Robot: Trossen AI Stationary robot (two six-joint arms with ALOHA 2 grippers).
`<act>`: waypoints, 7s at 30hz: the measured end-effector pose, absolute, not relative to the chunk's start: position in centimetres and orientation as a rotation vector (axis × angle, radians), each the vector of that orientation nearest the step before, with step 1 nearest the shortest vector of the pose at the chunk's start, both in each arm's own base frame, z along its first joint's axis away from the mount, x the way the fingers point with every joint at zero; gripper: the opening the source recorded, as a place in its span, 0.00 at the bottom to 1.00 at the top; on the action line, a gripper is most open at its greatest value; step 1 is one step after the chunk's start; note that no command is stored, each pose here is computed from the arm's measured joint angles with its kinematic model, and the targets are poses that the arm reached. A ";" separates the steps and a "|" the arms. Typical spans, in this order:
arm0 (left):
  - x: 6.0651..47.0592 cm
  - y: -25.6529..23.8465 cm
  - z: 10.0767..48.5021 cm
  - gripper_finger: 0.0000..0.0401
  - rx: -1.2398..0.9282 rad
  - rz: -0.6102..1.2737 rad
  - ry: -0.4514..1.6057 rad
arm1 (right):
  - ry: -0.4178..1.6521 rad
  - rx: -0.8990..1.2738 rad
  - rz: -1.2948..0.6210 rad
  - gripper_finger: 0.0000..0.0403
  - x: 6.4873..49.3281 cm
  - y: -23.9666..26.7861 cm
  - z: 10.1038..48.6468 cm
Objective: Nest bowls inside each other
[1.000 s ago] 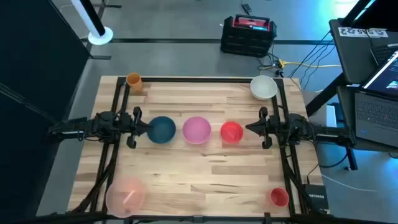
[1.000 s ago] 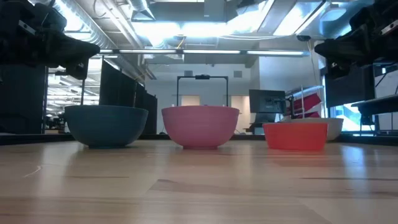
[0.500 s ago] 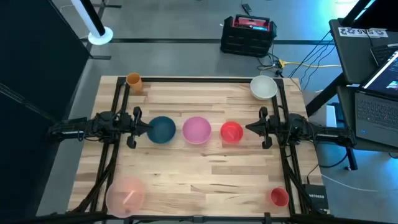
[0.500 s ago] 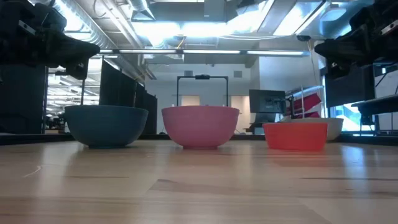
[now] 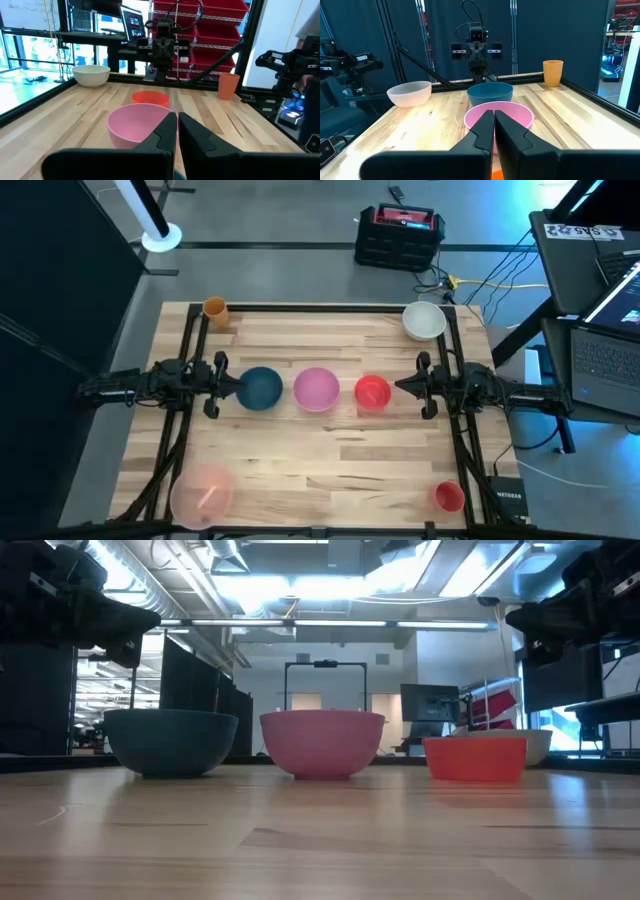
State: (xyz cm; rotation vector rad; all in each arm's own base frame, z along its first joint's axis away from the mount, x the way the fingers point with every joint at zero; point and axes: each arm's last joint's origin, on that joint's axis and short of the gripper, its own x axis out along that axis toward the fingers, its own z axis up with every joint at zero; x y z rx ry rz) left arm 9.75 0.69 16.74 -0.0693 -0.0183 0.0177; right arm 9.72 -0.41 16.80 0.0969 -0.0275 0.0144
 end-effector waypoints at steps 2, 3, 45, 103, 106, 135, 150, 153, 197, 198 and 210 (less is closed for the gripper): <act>9.7 0.7 16.7 0.00 -0.070 0.018 -0.018 | -0.027 0.097 0.014 0.00 9.7 -0.4 16.8; 9.7 0.7 16.7 0.00 -0.070 0.018 -0.018 | -0.028 0.097 0.014 0.00 9.7 -0.4 16.8; 9.7 1.5 16.7 0.00 -0.231 0.145 -0.030 | 0.339 0.182 -0.898 0.00 11.3 -6.1 27.1; 9.6 2.0 16.7 0.00 -0.492 0.210 -0.065 | 1.471 0.601 -0.610 0.17 19.2 -22.6 19.0; 9.6 2.0 16.7 0.00 -0.494 0.210 -0.065 | 1.473 0.577 -0.581 0.10 20.0 -22.0 19.1; 9.6 2.0 16.7 0.00 -0.486 0.211 -0.061 | 1.157 0.130 0.094 0.00 38.6 -2.1 28.2; 9.6 2.0 16.7 0.00 -0.489 0.211 -0.060 | 1.303 0.117 0.131 0.00 44.0 0.8 25.3; 9.6 2.0 16.7 0.00 -0.488 0.211 -0.060 | 1.361 0.107 0.086 0.00 44.2 1.0 24.1; 16.9 2.6 24.4 0.41 -0.203 0.043 0.784 | 0.952 -0.126 -0.413 0.33 34.8 2.8 42.9; 17.7 2.7 24.5 0.44 -0.183 0.030 0.840 | 0.929 -0.137 -0.436 0.33 33.9 2.8 43.7; 23.4 0.2 23.1 0.47 -0.105 -0.133 1.222 | 0.761 -0.086 -0.655 0.33 23.5 4.5 46.7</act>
